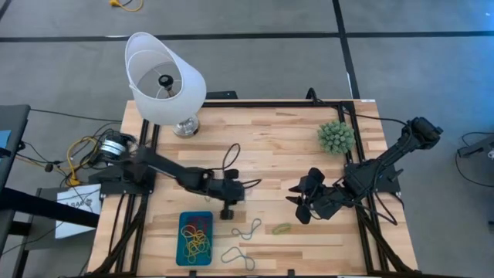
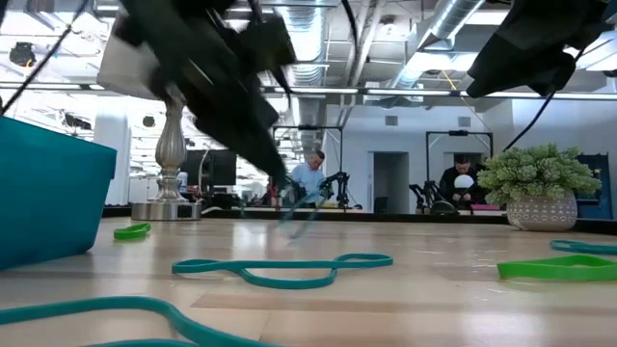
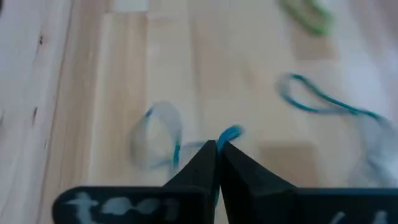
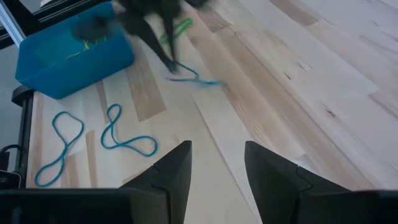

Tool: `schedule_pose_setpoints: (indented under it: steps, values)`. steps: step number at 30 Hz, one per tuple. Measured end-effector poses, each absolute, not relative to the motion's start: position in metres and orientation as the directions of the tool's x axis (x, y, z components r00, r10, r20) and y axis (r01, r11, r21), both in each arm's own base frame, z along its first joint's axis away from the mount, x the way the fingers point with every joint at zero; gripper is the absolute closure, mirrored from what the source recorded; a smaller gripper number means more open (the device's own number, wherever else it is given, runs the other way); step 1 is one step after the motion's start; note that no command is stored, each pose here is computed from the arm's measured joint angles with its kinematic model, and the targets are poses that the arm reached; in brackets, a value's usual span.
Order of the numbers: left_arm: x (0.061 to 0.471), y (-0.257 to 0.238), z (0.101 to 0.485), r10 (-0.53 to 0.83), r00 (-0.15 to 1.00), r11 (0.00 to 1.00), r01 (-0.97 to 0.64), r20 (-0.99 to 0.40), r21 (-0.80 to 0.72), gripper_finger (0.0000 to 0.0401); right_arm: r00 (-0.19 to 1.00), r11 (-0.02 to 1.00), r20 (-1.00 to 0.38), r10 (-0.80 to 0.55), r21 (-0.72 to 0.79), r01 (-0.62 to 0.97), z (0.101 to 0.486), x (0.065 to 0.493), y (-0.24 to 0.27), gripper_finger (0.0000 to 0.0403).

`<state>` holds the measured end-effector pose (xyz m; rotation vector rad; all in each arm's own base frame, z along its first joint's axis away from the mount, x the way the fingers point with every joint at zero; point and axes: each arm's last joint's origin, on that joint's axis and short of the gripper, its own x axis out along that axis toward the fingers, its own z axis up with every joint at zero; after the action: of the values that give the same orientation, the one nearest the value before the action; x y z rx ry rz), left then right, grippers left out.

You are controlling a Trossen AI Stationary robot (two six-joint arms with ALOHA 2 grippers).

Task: Pick and place items into bin
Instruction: Put the blue rubber band into the blue bin

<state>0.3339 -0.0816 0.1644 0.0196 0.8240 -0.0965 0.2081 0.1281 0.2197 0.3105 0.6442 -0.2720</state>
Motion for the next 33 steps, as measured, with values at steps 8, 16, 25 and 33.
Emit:
schedule_pose_setpoints:
  steps: [8,16,25,33]
  values:
    - [0.257,-0.128,0.256,-0.301,0.694,0.953,0.200,-0.654,-0.226,0.0401,0.767,0.919,-0.623,-0.155,0.195,0.344,0.220,0.208,0.128,0.0260]
    - [0.198,-0.173,0.281,-0.445,0.649,0.885,0.216,-0.616,-0.412,0.0401,0.770,0.916,-0.612,-0.178,0.182,0.357,0.220,0.208,0.127,0.0260]
    - [0.202,-0.193,0.245,-0.295,0.613,0.938,0.042,-0.733,-0.343,0.0401,0.772,0.918,-0.610,-0.177,0.180,0.352,0.220,0.208,0.127,0.0260]
    - [0.212,-0.205,0.208,-0.269,0.478,0.917,-0.140,-0.836,-0.375,0.0400,0.772,0.918,-0.611,-0.174,0.182,0.351,0.220,0.208,0.127,0.0260]
